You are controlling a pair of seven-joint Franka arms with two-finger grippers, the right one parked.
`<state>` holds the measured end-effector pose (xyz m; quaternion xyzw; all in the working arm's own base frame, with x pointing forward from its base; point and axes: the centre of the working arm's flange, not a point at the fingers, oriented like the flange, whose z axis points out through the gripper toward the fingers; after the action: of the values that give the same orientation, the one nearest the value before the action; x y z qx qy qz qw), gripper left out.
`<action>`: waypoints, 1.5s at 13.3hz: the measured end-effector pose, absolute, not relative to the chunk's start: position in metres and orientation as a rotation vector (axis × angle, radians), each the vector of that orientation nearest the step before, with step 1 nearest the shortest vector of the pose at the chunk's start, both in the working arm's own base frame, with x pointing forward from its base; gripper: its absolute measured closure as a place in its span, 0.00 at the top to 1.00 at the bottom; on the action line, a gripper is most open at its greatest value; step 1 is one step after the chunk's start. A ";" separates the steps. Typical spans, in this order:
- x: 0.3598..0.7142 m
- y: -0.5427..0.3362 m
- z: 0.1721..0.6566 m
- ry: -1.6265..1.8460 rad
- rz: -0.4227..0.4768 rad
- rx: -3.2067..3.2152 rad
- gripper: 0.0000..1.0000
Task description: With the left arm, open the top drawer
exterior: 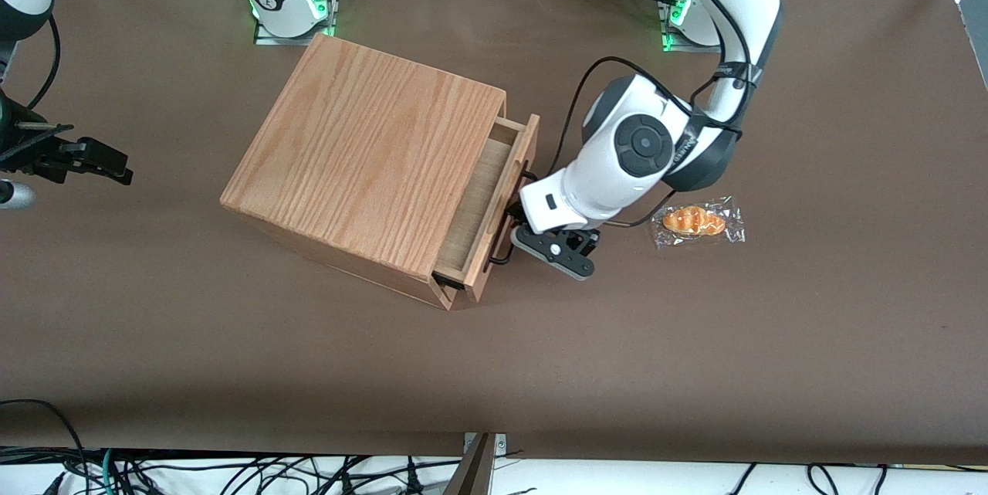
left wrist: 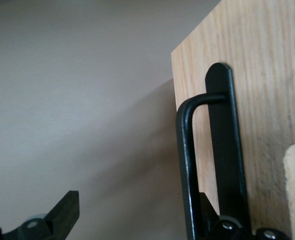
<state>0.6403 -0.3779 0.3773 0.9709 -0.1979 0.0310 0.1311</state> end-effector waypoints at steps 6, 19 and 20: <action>0.660 -0.334 0.376 -0.564 0.057 2.825 1.00; 0.668 -0.314 0.376 -0.559 0.044 2.828 1.00; 0.667 -0.314 0.376 -0.559 0.041 2.828 1.00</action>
<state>0.6674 -0.3137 0.3761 0.9727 -0.1923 0.0143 0.1288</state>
